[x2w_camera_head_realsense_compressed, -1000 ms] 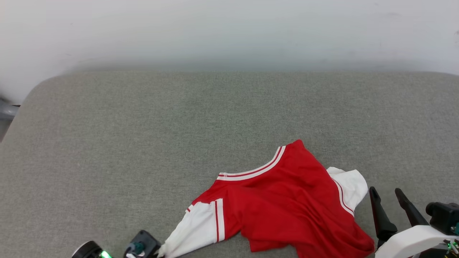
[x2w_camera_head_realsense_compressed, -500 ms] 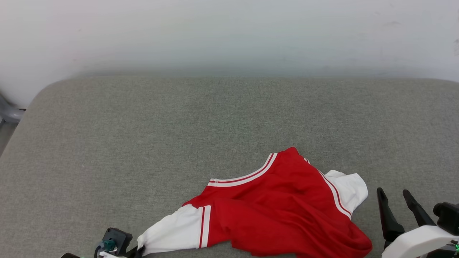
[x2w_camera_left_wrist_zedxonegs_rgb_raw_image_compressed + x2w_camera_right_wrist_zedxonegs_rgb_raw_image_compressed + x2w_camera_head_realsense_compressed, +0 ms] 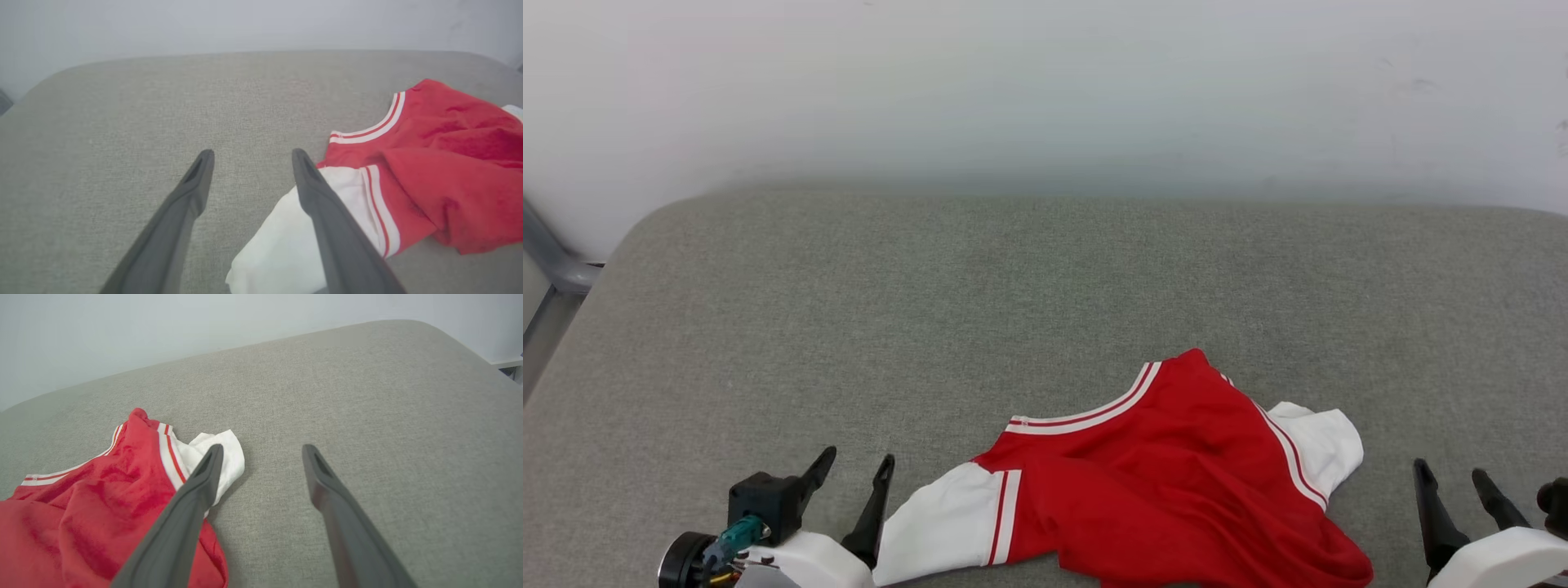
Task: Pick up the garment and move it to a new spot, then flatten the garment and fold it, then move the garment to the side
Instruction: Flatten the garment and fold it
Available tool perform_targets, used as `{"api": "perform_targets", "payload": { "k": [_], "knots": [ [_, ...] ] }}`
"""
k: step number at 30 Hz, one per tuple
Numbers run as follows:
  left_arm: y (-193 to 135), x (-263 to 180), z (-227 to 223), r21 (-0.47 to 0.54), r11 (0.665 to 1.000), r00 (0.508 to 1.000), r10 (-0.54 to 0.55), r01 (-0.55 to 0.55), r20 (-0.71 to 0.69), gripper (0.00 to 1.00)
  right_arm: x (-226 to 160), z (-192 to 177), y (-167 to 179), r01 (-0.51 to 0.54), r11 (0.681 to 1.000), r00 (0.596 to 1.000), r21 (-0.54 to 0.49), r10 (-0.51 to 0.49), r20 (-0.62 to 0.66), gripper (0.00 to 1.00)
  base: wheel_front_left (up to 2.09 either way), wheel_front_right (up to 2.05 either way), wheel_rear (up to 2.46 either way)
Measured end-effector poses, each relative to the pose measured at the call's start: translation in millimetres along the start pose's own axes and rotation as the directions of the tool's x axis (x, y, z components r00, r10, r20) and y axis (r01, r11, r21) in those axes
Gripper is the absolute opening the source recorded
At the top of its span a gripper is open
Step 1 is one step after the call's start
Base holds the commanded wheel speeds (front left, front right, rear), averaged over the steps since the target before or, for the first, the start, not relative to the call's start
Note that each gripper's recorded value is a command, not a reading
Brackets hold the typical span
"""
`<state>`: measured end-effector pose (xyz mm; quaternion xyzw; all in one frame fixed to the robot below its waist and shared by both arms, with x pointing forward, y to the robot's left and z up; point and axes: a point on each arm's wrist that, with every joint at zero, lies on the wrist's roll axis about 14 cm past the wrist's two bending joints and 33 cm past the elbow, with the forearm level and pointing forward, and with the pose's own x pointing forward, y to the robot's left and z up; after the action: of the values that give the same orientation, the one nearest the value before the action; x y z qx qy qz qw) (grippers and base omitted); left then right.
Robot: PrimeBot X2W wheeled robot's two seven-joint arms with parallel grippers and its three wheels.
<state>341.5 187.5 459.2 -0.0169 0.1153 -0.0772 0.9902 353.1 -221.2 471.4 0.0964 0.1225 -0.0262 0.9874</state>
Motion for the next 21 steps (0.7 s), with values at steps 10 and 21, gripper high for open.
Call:
{"api": "perform_targets", "payload": {
  "k": [10,21],
  "knots": [
    [1.0,-4.9,52.3,-0.085,0.993,0.974,0.093,-0.077,0.207,1.0,13.9,-27.3,-7.5,0.028,1.0,0.982,0.013,-0.025,-0.186,1.0,0.0,0.0,0.0],
    [11.5,-4.4,61.9,-0.113,0.987,0.96,0.14,-0.116,0.243,1.0,73.8,-25.6,28.0,-0.155,0.98,0.89,-0.122,0.085,-0.447,1.0,0.0,0.0,0.0]
  ]
}}
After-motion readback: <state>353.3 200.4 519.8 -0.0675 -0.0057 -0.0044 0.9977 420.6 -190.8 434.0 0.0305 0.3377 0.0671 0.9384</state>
